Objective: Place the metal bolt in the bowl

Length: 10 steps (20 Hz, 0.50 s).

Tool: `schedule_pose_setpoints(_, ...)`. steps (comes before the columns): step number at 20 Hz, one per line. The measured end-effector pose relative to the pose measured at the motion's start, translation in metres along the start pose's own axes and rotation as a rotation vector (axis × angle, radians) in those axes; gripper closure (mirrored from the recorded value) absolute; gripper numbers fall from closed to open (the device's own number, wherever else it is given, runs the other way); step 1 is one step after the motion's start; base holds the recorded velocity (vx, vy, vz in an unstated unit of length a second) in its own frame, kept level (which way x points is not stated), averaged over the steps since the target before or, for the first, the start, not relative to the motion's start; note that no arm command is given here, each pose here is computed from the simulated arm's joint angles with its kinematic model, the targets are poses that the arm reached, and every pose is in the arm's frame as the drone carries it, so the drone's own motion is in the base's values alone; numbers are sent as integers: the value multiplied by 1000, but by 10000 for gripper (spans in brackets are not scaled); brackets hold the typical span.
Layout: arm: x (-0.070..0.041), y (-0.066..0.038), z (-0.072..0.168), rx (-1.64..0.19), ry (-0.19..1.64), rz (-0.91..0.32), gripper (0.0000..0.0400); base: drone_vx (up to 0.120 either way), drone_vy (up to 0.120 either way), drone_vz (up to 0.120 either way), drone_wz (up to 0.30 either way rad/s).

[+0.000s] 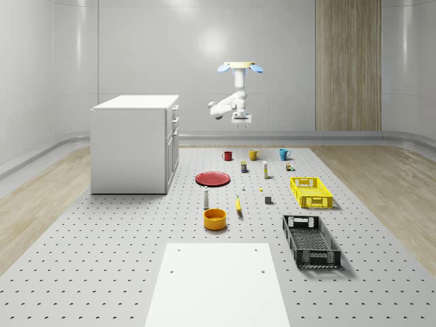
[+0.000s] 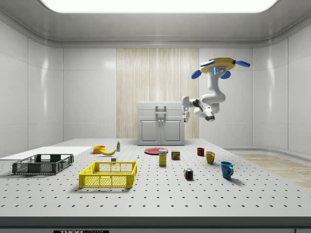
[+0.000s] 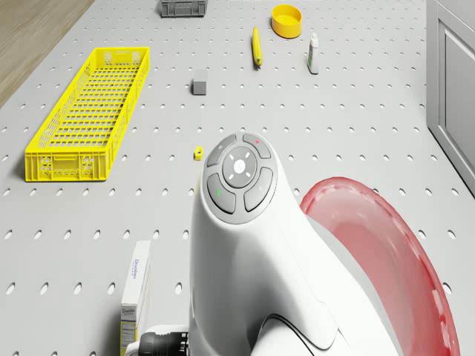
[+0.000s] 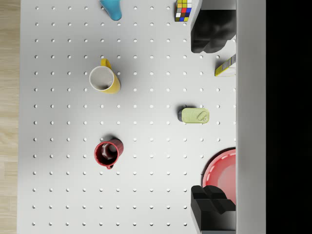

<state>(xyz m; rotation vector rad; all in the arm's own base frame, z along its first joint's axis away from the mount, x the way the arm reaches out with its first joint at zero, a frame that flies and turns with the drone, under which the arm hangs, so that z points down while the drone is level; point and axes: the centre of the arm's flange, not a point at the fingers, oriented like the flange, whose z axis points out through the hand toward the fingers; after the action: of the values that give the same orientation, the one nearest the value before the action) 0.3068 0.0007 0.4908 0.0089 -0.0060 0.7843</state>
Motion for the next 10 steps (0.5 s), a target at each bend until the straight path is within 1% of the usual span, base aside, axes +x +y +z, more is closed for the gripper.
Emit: schedule_pose_setpoints(10, -1, -1, 0, -5, 6, 0, 0, 120, 0, -120, 0)
